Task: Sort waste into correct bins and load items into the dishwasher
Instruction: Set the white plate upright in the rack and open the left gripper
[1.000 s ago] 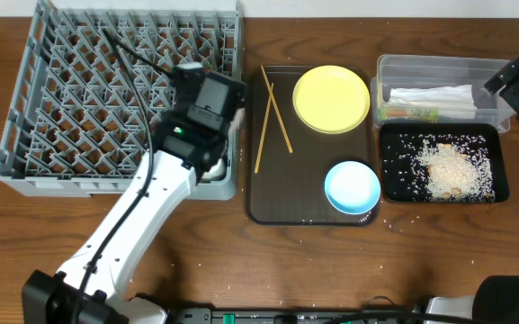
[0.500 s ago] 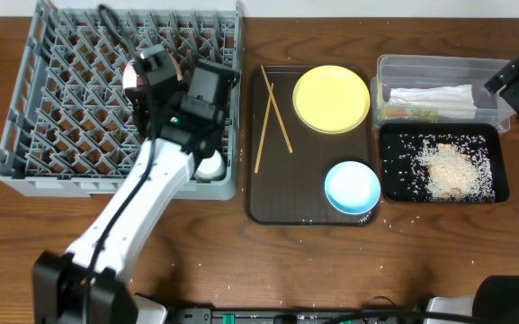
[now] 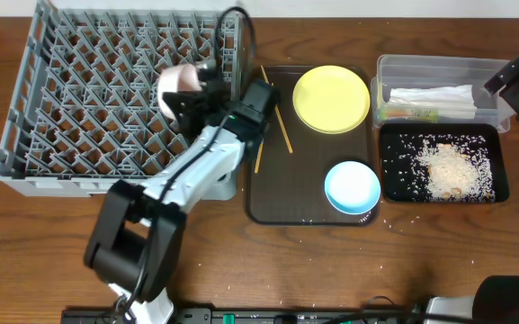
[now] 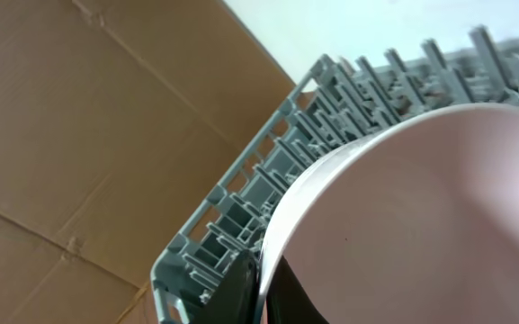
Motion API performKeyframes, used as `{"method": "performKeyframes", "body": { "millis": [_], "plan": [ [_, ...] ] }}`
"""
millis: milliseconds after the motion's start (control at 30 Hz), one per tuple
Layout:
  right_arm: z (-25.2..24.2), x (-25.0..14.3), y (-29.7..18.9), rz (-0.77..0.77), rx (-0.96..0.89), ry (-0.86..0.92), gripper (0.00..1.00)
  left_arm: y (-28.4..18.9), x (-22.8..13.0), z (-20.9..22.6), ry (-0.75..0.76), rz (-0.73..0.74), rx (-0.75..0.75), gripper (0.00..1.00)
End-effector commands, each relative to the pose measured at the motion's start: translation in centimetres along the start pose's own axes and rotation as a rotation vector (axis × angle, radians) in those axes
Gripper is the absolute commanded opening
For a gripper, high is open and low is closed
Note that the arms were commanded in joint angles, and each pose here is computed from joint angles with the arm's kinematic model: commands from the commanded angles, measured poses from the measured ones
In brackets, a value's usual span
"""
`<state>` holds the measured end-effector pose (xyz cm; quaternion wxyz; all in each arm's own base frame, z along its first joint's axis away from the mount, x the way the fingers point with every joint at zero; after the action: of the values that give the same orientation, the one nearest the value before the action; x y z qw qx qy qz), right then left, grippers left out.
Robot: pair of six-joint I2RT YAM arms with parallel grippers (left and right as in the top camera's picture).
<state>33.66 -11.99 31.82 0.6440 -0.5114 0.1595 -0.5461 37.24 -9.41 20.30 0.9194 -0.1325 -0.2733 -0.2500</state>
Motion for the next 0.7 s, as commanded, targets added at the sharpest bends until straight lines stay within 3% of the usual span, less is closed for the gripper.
{"method": "performKeyframes", "body": {
  "millis": [0, 667],
  "plan": [
    [0.0, 0.0, 0.1, 0.002, -0.002, 0.015, 0.99, 0.1, -0.2, -0.8, 0.02, -0.007, 0.051, 0.07],
    [0.0, 0.0, 0.1, 0.002, -0.002, 0.015, 0.99, 0.3, -0.7, -2.1, 0.061, -0.005, 0.054, 0.07]
  ]
}}
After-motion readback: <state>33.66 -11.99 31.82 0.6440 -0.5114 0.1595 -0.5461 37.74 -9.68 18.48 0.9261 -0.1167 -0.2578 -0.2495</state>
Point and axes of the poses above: each gripper's point midway between its finger pads, its own y axis out along the fingers, its own z axis along the line the jaws close on, x = y × z, the point moved 7 cm from there along -y, back along the fingers, and after that the axes turned 15 degrees about y, right-handed, at the moved point
